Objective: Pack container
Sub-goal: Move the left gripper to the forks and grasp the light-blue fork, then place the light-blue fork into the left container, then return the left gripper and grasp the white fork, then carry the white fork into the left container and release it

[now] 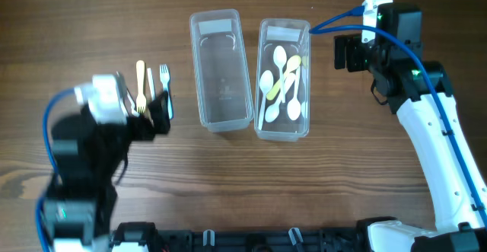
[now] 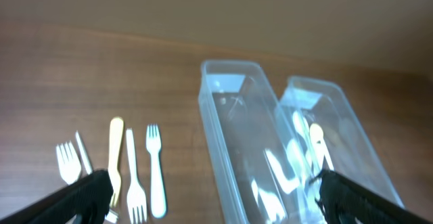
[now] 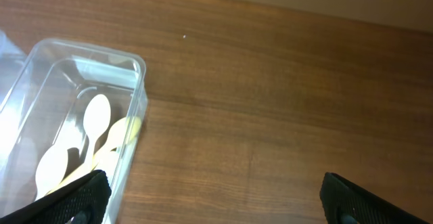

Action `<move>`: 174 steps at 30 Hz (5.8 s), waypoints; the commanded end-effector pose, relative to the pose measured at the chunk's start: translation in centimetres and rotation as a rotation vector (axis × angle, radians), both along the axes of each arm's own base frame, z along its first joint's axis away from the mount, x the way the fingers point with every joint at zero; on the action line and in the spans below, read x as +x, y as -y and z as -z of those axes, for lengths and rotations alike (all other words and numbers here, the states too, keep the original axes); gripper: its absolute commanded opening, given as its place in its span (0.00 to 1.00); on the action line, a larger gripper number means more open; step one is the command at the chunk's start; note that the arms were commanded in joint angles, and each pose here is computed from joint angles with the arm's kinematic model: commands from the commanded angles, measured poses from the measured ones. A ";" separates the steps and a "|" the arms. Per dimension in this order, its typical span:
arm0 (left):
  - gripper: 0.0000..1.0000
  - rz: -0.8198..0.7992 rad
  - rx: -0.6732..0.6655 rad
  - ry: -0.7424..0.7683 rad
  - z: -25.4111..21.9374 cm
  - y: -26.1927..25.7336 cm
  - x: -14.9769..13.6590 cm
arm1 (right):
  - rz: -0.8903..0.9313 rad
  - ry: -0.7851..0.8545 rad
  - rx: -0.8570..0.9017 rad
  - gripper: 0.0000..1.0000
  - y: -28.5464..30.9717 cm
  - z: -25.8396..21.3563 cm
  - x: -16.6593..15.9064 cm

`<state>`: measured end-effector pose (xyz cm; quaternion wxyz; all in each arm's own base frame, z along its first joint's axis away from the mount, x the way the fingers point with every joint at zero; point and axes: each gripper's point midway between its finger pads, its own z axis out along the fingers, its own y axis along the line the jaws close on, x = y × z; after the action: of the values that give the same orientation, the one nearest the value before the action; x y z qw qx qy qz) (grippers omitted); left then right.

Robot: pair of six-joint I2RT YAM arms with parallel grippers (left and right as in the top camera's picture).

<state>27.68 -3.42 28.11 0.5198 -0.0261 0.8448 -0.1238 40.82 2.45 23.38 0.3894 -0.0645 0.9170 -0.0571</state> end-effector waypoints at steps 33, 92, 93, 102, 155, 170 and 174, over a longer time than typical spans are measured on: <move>0.56 -0.067 0.135 -0.730 23.4 -2.1 12.8 | 0.008 0.005 -0.018 1.00 0.4 -0.2 0.2; 0.56 0.125 -0.038 -0.584 12.2 13.8 14.0 | 0.008 0.005 -0.018 1.00 0.4 -0.2 0.2; 0.57 0.119 -0.047 -0.560 11.1 13.5 14.3 | 0.008 0.004 -0.018 1.00 0.4 -0.2 0.2; 0.63 -0.225 0.059 -0.510 6.3 1.5 12.9 | 0.008 0.005 -0.018 1.00 0.4 -0.2 0.2; 0.04 -0.081 0.149 -0.970 32.0 -3.1 8.7 | 0.008 0.005 -0.018 1.00 0.4 -0.2 0.2; 0.04 -0.032 -0.070 -0.557 12.1 0.8 11.3 | 0.008 0.005 -0.019 1.00 0.4 -0.2 0.2; 0.04 0.098 -0.139 -0.498 8.9 5.4 9.9 | 0.008 0.004 -0.018 1.00 0.4 -0.2 0.2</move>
<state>38.67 -4.16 16.98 0.2870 -0.0767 0.9476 -0.1178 40.81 2.44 23.35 0.3889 -0.0645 0.9172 -0.0571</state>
